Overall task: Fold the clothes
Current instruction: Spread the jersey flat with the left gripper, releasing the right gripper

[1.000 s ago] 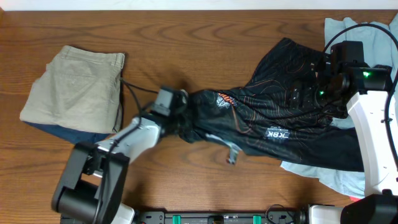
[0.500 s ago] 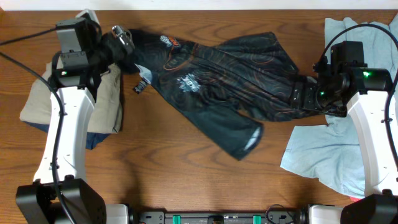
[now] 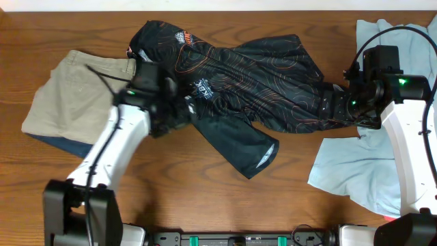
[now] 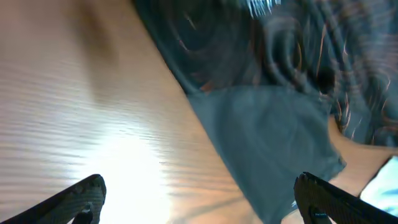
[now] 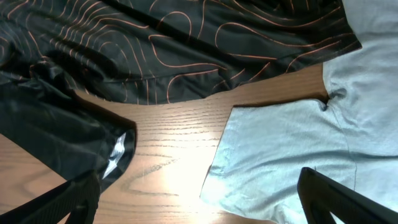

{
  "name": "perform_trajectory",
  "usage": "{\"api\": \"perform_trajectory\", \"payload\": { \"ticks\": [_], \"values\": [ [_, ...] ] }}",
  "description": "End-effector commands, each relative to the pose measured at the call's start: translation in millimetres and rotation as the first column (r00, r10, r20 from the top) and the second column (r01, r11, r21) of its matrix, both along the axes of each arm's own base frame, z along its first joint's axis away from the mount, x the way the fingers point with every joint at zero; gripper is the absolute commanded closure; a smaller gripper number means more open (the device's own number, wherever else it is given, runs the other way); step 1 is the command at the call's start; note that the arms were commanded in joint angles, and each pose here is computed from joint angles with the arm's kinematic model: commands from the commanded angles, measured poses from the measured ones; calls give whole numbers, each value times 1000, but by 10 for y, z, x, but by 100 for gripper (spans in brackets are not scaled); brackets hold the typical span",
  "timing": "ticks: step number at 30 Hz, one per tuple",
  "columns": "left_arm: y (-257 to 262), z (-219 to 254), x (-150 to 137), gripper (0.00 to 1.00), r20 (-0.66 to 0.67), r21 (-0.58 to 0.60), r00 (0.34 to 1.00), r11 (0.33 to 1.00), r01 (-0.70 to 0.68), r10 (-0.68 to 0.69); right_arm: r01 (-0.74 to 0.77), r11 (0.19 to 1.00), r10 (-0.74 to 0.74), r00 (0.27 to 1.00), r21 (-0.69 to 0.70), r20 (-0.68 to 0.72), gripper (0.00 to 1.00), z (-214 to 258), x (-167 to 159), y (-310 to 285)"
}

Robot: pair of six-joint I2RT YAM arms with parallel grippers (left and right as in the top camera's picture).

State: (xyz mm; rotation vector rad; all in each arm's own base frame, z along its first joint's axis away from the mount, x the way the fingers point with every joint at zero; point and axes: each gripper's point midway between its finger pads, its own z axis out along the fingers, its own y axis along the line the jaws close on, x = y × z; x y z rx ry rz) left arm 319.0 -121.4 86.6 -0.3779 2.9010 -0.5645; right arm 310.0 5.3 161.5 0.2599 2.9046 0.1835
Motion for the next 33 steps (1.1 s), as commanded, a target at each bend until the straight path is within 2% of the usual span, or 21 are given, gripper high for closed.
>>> {"api": "perform_trajectory", "payload": {
  "ticks": [1,7,15,16,18,19,20,22,28,29,33],
  "values": [
    [-230,-324,-201,2,-85,-11,996,999,-30,29,5,1000,-5,1000,-10,23,1,83,0,-55],
    [-509,-692,-336,2,-141,-17,989,998,-53,50,5,1000,-5,1000,-9,14,1,78,-21,-54],
    [-814,-1127,-316,2,-177,-26,983,998,-60,55,5,1000,-5,1000,-9,11,1,76,-29,-54],
    [-853,-1159,-320,8,-177,-33,983,998,-51,45,5,1000,-5,1000,-9,11,1,76,-29,-54],
    [-929,-1206,-328,35,-178,-51,984,998,-34,25,5,1000,-5,1000,-12,11,1,76,-28,-58],
    [-942,-1209,-332,59,-178,-53,984,998,-31,21,7,1000,-7,1000,-18,11,1,75,-28,-69],
    [-940,-1207,-330,75,-177,-53,984,998,-31,21,9,1000,-9,1000,-27,11,1,73,-28,-86],
    [-921,-1182,-310,94,-165,-55,986,998,-19,10,15,999,-15,1000,-52,12,1,71,-25,-130],
    [-442,-990,-274,94,-161,0,987,1000,-14,14,19,998,-18,1000,-65,17,1,37,-6,-153],
    [-306,-938,-270,94,-161,20,987,999,-26,29,19,998,-18,1000,-65,12,4,19,-16,-153],
    [292,-645,-254,94,-135,79,984,991,-104,114,26,998,-27,1000,-62,-7,50,-140,-51,-151]
  ]
}}
